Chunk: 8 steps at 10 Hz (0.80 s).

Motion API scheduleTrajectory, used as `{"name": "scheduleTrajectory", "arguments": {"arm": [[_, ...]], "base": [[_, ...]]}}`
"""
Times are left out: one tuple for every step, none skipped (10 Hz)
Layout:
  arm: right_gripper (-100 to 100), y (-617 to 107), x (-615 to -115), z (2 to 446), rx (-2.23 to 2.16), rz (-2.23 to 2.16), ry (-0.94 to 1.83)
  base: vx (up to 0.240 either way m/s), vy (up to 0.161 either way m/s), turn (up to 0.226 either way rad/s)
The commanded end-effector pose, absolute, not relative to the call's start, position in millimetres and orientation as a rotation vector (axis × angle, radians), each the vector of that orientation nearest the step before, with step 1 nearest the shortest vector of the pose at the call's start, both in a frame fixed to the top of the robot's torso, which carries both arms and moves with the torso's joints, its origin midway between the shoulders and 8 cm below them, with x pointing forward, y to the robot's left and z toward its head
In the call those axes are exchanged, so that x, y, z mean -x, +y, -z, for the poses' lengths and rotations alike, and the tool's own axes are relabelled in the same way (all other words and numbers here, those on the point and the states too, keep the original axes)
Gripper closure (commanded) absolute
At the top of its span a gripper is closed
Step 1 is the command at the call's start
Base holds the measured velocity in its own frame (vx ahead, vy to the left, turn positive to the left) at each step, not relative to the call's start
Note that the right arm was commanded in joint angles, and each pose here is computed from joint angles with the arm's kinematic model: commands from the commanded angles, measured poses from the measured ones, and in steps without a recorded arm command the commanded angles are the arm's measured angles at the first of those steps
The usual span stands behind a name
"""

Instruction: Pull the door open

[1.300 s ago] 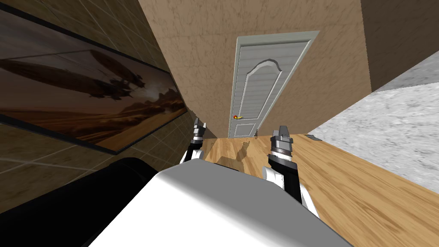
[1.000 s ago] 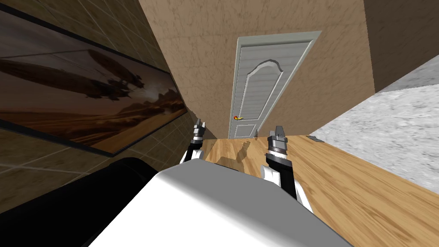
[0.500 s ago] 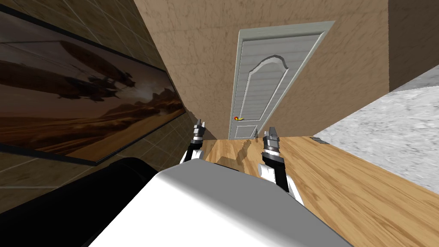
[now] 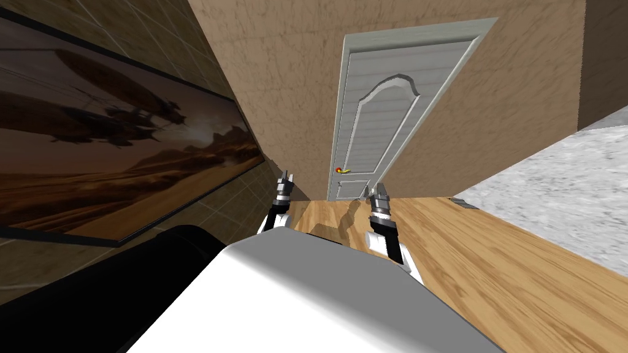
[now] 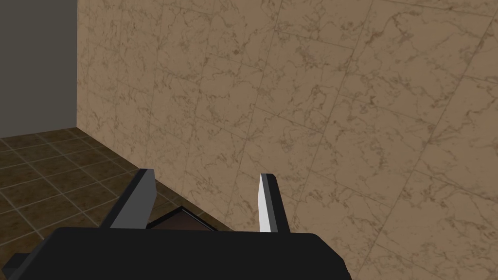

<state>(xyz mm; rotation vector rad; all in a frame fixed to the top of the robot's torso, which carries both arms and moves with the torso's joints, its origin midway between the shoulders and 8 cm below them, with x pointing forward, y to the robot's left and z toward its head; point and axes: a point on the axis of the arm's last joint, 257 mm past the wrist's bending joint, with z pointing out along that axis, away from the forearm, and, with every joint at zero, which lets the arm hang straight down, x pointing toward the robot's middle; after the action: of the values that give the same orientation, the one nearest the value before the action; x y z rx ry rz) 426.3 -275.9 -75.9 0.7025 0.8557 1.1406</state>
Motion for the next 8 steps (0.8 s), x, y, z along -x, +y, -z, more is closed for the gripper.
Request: {"name": "scheduleTrajectory", "arguments": {"arm": [[-100, -270.7, -433.8, 85.9, -0.707, -1.165, 0.868], [-100, -271.3, -435.2, 92.9, -0.718, -1.161, 0.879], [-100, -268.7, -441.1, 102.3, -0.727, -1.173, 0.893], [-100, -265.8, -447.0, 110.5, -0.734, -1.188, 0.906], [-100, -266.0, -447.3, 112.5, -0.737, -1.187, 0.909], [-100, -263.2, -453.2, 121.7, -0.746, -1.200, 0.924], [-100, -260.1, -458.2, 125.2, -0.745, -1.216, 0.930], [-100, -260.8, -459.2, 133.0, -0.758, -1.211, 0.942]], "base": [[0.073, 0.003, 0.030], [0.063, -0.005, 0.011], [0.062, -0.003, 0.021], [0.076, -0.008, 0.034], [0.058, -0.008, 0.013], [0.055, 0.001, 0.024], [0.071, -0.002, 0.031], [0.066, -0.008, 0.014]]}}
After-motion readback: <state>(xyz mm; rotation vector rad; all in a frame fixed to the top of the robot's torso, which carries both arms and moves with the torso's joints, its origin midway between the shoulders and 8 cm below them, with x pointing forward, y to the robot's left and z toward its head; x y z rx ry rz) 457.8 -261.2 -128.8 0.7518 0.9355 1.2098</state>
